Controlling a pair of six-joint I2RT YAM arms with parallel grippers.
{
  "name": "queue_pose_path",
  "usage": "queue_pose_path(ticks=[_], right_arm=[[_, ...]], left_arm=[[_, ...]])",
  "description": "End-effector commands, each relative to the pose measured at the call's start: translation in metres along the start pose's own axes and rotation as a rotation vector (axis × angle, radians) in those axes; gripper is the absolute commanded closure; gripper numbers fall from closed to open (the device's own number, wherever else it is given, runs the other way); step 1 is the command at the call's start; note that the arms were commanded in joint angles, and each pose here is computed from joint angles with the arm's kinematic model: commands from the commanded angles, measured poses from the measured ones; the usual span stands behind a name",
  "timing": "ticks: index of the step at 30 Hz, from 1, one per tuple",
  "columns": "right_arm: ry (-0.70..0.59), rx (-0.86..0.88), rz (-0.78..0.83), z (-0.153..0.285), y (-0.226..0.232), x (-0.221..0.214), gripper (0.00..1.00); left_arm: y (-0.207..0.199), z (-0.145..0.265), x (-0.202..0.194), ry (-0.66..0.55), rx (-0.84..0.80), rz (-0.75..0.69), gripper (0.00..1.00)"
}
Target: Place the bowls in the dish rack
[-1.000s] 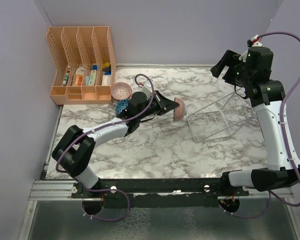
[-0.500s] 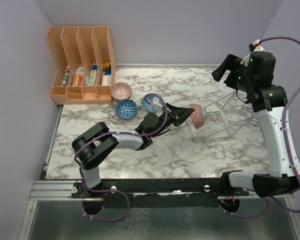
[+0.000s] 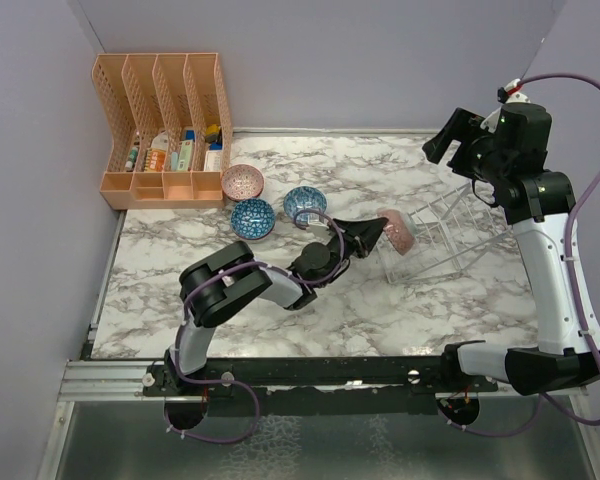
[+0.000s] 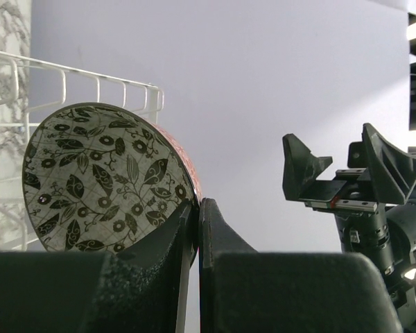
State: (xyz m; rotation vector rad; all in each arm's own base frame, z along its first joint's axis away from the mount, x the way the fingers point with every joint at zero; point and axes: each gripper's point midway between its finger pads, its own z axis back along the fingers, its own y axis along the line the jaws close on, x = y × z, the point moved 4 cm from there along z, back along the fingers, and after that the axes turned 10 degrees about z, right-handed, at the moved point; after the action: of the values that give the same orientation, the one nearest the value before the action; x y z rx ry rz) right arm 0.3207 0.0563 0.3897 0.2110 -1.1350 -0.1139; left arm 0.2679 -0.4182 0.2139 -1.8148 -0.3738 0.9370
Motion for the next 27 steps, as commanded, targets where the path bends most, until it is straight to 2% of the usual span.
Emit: queue_pose_path(ticks=[1,11,27], right_arm=[[-0.022,0.022,0.015,0.008,0.002,0.004,0.18],[-0.016,0.033,0.013,0.007,0.003,0.002,0.18],[-0.004,0.031,0.013,0.005,0.003,-0.001,0.18]], left_arm=[[-0.036,-0.006,-0.019,0.044,-0.188,0.125,1.00],[-0.022,-0.005,-0.030,0.156,-0.239,0.138,1.00],[0.003,0.000,-0.014,0.163,-0.229,0.168,1.00]])
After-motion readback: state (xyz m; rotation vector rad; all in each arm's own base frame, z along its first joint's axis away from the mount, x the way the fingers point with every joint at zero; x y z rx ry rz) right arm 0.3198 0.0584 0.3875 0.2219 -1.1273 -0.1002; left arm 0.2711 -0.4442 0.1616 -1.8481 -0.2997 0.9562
